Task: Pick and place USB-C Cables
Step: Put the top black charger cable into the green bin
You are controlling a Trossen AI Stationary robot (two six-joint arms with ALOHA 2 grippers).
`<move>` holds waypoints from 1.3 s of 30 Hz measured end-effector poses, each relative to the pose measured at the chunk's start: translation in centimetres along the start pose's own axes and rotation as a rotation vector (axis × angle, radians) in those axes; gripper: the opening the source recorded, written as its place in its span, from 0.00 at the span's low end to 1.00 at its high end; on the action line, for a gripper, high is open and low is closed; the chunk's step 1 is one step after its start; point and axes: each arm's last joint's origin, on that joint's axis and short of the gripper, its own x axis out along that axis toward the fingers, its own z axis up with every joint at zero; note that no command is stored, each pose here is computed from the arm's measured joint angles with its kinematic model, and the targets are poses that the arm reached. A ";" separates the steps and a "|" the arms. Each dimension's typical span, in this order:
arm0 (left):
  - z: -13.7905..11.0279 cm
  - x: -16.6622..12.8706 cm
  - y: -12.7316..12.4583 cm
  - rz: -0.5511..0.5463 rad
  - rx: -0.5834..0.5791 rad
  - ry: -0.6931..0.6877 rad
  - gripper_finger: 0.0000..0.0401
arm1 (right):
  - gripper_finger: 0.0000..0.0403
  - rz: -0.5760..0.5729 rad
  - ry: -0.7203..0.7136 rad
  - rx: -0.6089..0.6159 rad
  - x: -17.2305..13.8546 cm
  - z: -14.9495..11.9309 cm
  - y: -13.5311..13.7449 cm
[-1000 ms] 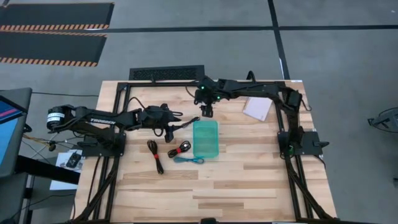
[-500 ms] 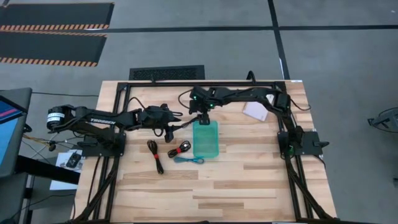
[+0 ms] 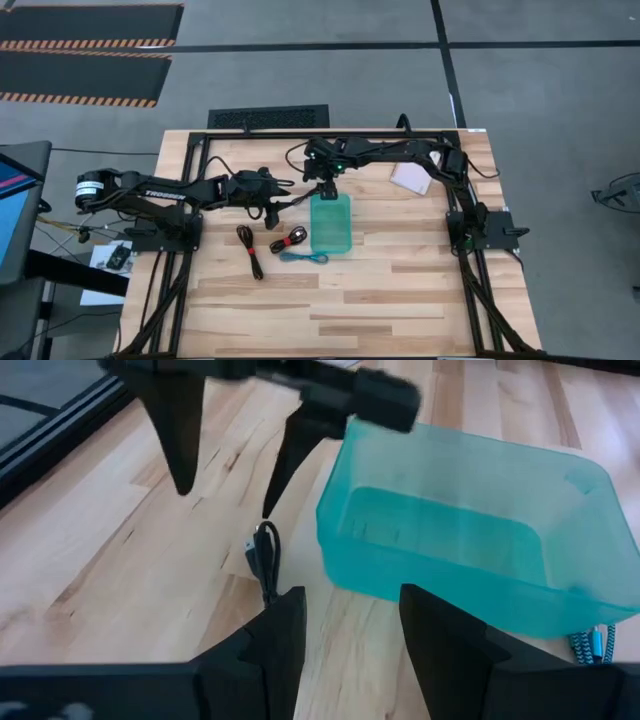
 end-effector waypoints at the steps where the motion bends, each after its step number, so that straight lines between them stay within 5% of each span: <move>1: -0.1 0.0 0.0 0.001 -0.002 0.007 0.38 | 0.70 0.004 0.003 -0.002 -0.2 0.3 0.2; 8: -0.3 0.0 1.1 0.061 -0.009 0.037 0.38 | 0.70 0.027 0.021 -0.030 -3.4 3.0 0.9; 12: -0.2 -0.1 2.8 0.124 -0.047 0.027 0.37 | 0.70 0.032 0.022 -0.029 -7.1 5.0 0.6; 18: 0.2 0.8 3.6 0.080 -0.015 -0.042 0.35 | 0.70 0.031 0.023 0.019 -13.0 6.7 0.1; 28: -2.8 5.5 4.0 0.116 0.012 0.031 0.40 | 0.70 0.017 -0.015 0.119 -20.6 6.1 0.8; 35: -4.5 7.9 2.9 0.033 0.033 0.021 0.41 | 0.70 0.004 -0.084 0.129 -23.9 5.9 1.8; 39: -5.7 8.8 2.7 0.107 0.045 0.047 0.41 | 0.70 0.005 -0.099 0.142 -24.6 5.8 2.2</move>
